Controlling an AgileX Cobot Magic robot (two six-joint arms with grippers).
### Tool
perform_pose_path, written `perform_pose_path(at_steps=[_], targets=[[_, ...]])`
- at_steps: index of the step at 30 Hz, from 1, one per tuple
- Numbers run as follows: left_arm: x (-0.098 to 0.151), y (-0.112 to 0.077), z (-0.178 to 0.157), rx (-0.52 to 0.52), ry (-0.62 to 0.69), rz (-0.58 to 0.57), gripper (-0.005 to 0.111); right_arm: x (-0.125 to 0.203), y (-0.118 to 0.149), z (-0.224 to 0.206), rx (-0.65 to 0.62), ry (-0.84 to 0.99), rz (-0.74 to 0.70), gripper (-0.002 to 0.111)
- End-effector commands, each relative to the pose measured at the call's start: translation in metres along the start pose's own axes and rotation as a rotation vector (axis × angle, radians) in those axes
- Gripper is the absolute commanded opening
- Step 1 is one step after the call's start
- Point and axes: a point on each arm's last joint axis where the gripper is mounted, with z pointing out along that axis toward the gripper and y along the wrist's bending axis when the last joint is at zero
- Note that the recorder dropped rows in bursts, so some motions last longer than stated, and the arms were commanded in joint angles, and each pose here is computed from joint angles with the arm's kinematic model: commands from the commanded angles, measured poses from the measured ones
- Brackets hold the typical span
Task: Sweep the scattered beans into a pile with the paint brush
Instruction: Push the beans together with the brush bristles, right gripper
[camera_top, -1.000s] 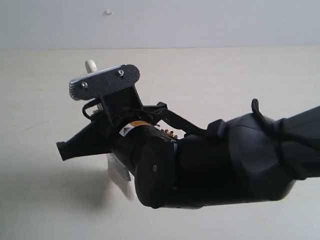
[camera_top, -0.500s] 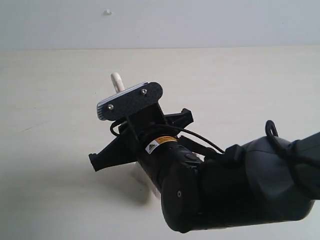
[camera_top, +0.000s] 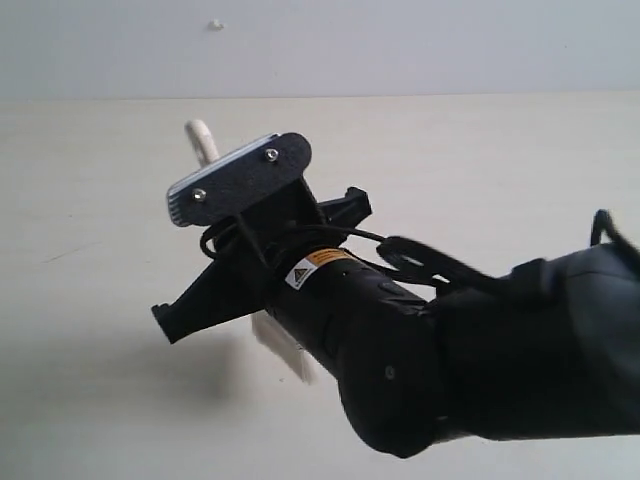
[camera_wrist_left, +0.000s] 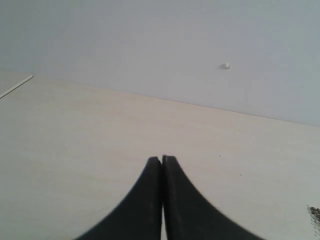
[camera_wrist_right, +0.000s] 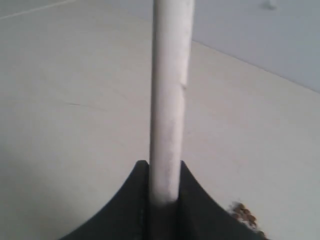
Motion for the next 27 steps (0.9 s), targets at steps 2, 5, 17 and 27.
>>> perform_pose_path(at_steps=[2,5,17,27], targets=[[0.0,0.0,0.0,0.001,-0.004,-0.01,0.0,-0.017,0.015,-0.028,-0.277,0.039,-0.198,0.0],[0.0,0.0,0.0,0.001,-0.004,-0.01,0.0,-0.016,0.018,-0.039,-0.359,0.083,-0.271,0.0],[0.0,0.0,0.0,0.001,-0.004,-0.01,0.0,0.014,0.003,-0.081,-0.47,-0.017,-0.512,0.0],[0.0,0.0,0.0,0.001,-0.004,-0.01,0.0,0.018,0.02,-0.114,-0.898,-0.368,-0.447,0.0]])
